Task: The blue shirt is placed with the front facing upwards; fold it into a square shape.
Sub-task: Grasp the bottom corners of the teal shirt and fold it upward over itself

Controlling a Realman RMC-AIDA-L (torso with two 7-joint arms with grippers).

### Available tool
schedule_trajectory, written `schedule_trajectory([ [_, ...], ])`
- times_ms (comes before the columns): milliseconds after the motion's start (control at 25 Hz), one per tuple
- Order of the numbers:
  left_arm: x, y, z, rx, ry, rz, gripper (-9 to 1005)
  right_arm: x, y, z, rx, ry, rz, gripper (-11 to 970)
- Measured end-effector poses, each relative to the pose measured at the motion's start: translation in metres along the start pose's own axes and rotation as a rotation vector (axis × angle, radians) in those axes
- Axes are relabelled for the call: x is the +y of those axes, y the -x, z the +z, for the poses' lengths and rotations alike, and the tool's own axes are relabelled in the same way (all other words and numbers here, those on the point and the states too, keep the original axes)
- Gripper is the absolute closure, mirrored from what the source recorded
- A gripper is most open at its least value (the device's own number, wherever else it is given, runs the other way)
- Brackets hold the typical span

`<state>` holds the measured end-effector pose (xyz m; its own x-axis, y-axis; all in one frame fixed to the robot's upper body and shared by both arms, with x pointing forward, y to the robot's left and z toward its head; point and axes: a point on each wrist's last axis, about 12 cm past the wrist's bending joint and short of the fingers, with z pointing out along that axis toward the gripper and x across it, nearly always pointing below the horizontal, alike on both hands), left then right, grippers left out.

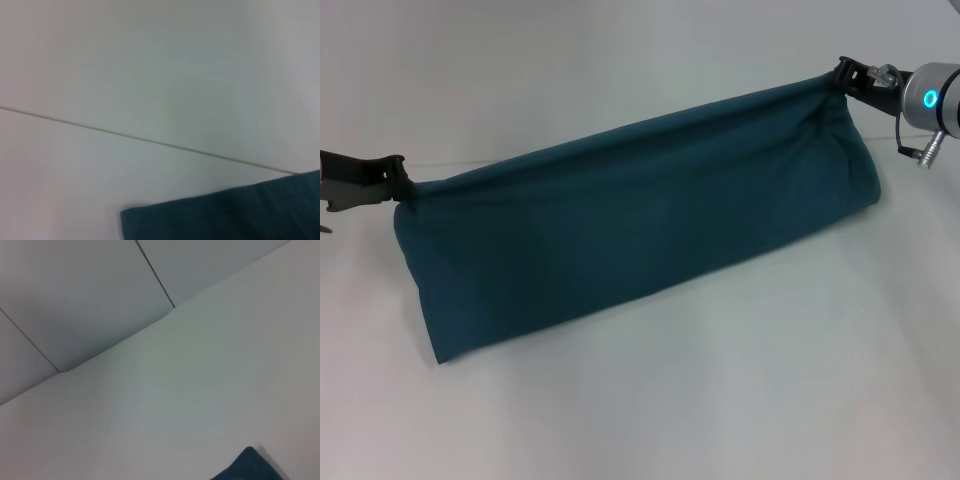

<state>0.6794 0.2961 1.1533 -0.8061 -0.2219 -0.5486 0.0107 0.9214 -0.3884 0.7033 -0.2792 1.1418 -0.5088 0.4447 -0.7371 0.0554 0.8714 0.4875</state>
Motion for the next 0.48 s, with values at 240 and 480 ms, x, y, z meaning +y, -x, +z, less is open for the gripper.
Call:
schedule_trajectory([
  [240,0.0002,0.0013,0.0001,-0.011,0.004,0.001,994,-0.0049,-0.0015,-0.0013,-0.001,-0.008,0.018,898],
  [480,-0.0017,0.0025,0.0008,-0.018,0.003,0.003,994,-0.0058,-0.0022,-0.0013,-0.010,-0.012,0.032,897],
])
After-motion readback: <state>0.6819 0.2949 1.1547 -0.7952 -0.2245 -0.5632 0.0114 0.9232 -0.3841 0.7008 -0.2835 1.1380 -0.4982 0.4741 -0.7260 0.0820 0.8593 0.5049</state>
